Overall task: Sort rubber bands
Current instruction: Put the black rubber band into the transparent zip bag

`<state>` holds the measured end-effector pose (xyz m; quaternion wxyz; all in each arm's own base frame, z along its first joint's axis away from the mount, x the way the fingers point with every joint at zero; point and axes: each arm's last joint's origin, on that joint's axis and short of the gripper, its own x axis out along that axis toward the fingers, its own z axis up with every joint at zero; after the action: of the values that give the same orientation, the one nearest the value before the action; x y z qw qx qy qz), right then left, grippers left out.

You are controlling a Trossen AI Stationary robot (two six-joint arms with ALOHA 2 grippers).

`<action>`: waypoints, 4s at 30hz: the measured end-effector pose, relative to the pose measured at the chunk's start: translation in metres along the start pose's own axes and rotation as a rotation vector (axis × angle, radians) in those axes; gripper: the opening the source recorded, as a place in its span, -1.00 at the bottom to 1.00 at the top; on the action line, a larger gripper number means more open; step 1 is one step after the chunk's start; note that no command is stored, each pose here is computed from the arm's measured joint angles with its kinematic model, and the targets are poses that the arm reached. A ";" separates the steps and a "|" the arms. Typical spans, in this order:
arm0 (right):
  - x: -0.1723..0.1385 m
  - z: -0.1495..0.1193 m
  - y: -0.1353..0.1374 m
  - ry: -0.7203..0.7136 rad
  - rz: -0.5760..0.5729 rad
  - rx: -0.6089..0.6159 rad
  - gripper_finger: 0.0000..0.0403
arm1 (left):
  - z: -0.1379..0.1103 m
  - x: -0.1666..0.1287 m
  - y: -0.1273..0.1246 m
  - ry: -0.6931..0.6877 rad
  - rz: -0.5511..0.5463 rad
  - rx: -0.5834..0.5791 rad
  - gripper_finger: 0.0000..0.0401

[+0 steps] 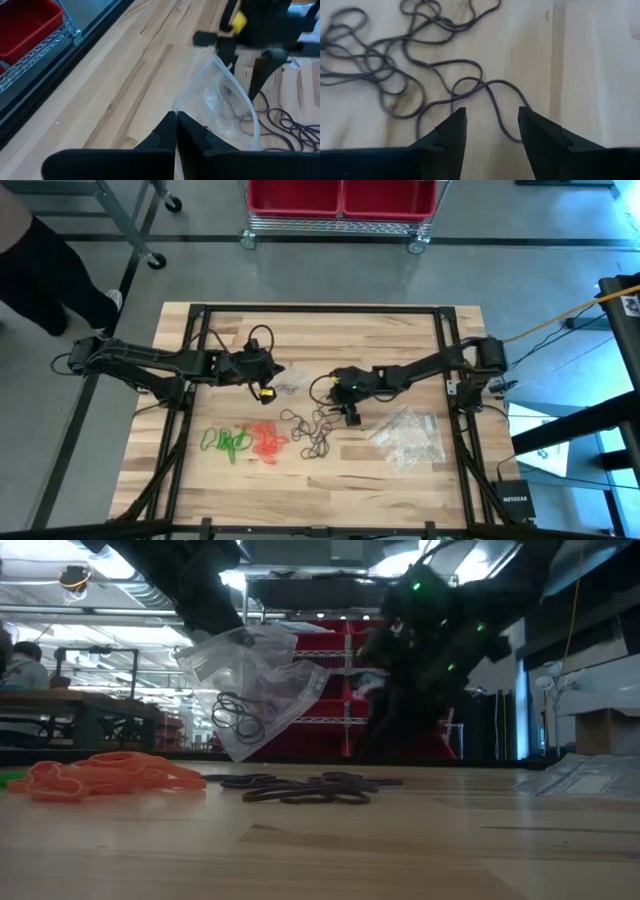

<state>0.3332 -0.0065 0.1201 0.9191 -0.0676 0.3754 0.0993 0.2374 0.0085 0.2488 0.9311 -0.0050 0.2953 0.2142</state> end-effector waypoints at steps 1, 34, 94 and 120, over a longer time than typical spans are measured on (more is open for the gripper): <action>0.007 -0.001 -0.001 0.015 -0.008 -0.016 -0.16 | 0.000 0.000 0.000 0.000 0.000 -0.001 -1.00; -0.106 0.120 -0.022 -0.167 -0.136 -0.104 -1.00 | 0.000 0.000 0.000 -0.004 -0.001 -0.032 -1.00; -0.072 0.185 -0.044 -0.283 -0.230 0.132 -1.00 | 0.002 0.004 0.001 -0.034 0.119 0.018 -1.00; -0.087 0.185 -0.075 -0.215 -0.447 0.254 -1.00 | 0.001 0.004 0.001 -0.026 0.115 -0.002 -1.00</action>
<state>0.4148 -0.0543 0.3164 0.9539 -0.0221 0.2607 -0.1470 0.2406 0.0115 0.2474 0.9209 0.0141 0.2829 0.2678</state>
